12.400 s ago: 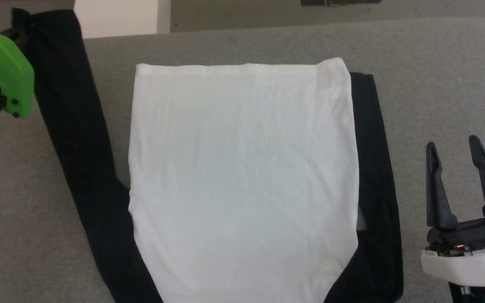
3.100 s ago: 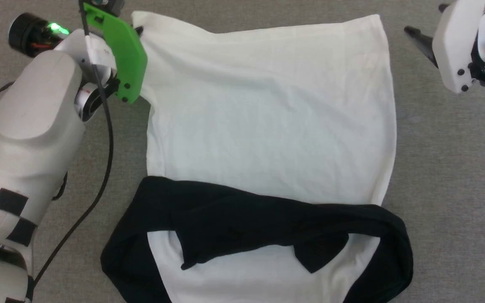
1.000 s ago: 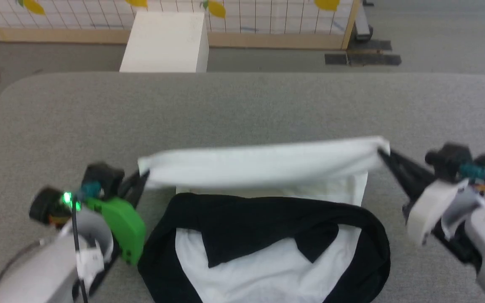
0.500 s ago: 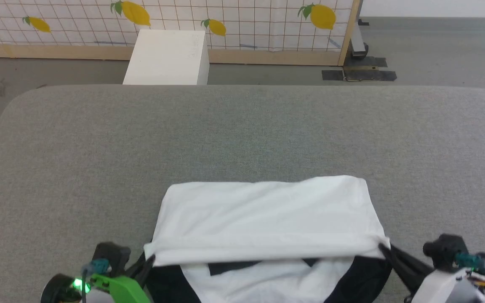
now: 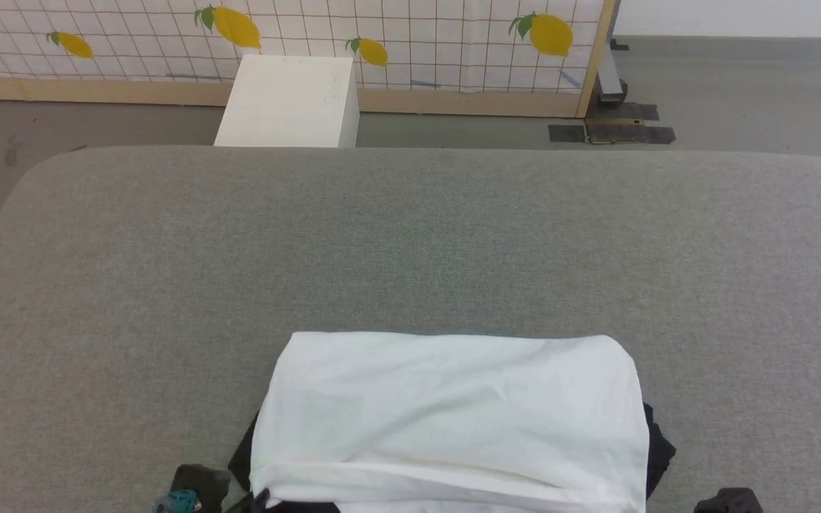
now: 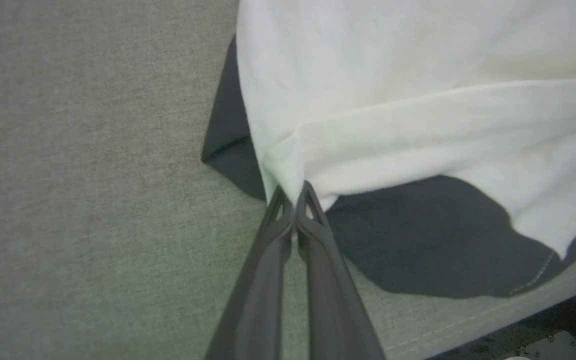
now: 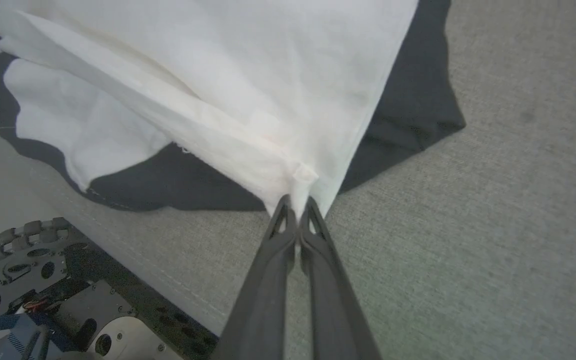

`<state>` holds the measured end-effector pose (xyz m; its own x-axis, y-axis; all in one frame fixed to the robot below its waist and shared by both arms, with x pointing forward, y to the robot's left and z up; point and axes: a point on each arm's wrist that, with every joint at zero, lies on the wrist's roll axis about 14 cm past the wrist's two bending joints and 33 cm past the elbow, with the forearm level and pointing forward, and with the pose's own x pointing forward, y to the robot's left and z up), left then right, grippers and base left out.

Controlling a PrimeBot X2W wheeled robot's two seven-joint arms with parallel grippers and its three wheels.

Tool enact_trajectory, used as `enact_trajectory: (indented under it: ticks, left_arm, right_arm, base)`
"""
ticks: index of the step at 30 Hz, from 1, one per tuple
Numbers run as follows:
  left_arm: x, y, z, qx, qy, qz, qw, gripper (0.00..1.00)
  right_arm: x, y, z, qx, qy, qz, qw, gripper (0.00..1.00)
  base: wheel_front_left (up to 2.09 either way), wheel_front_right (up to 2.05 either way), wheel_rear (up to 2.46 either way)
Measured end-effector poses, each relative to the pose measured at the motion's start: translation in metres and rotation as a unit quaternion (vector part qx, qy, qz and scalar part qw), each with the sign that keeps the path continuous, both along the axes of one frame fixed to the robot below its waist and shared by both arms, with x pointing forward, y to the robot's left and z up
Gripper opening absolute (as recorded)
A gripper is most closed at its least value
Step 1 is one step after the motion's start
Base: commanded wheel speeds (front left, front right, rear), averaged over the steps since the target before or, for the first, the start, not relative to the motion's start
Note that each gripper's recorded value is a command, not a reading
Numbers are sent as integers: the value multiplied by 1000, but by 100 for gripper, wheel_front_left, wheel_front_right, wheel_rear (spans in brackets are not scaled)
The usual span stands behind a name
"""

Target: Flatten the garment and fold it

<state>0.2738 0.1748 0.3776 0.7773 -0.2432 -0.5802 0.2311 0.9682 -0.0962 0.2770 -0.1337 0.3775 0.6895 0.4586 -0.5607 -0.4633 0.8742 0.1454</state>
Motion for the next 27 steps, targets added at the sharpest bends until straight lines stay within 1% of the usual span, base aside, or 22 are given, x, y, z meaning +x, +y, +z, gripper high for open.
enact_trajectory:
  ticks: [1,2,6,10,13,15,16,17,20,22,24,27]
  left_arm:
    - [1,0,1,-2,-6,3,1000,76]
    - [4,-1,4,-6,-16,6,1000,100]
    - [18,7,23,-1,-78,26,997,100]
    - [36,18,55,20,-158,55,986,100]
    - [51,29,84,41,-217,86,972,100]
    - [64,36,114,55,-271,112,954,100]
    - [70,40,131,63,-304,126,942,100]
    - [75,42,148,66,-333,140,930,100]
    - [79,48,172,74,-380,169,906,100]
    - [78,51,175,86,-390,179,899,100]
    - [78,54,175,90,-393,194,894,100]
    - [80,58,177,96,-401,206,888,100]
  right_arm:
    - [1,1,2,2,-3,-1,1000,100]
    - [4,1,5,5,-8,-4,1000,100]
    - [22,1,35,13,-63,-5,998,100]
    - [49,-5,82,18,-137,-14,990,100]
    - [66,-12,110,4,-175,-13,985,100]
    - [76,-16,122,-13,-189,-10,982,100]
    - [81,-19,127,-23,-191,-8,981,100]
    - [85,-21,128,-32,-185,-7,982,100]
    - [91,-24,122,-52,-141,-1,989,100]
    - [90,-24,108,-67,-90,10,994,100]
    - [88,-26,91,-83,-35,21,996,100]
    - [88,-22,74,-77,28,28,996,100]
  base:
    - [0,0,0]
    - [0,0,0]
    - [0,0,0]
    - [0,0,0]
    - [0,0,0]
    - [0,0,0]
    - [0,0,0]
    - [0,0,0]
    - [0,0,0]
    - [0,0,0]
    - [0,0,0]
    - [0,0,0]
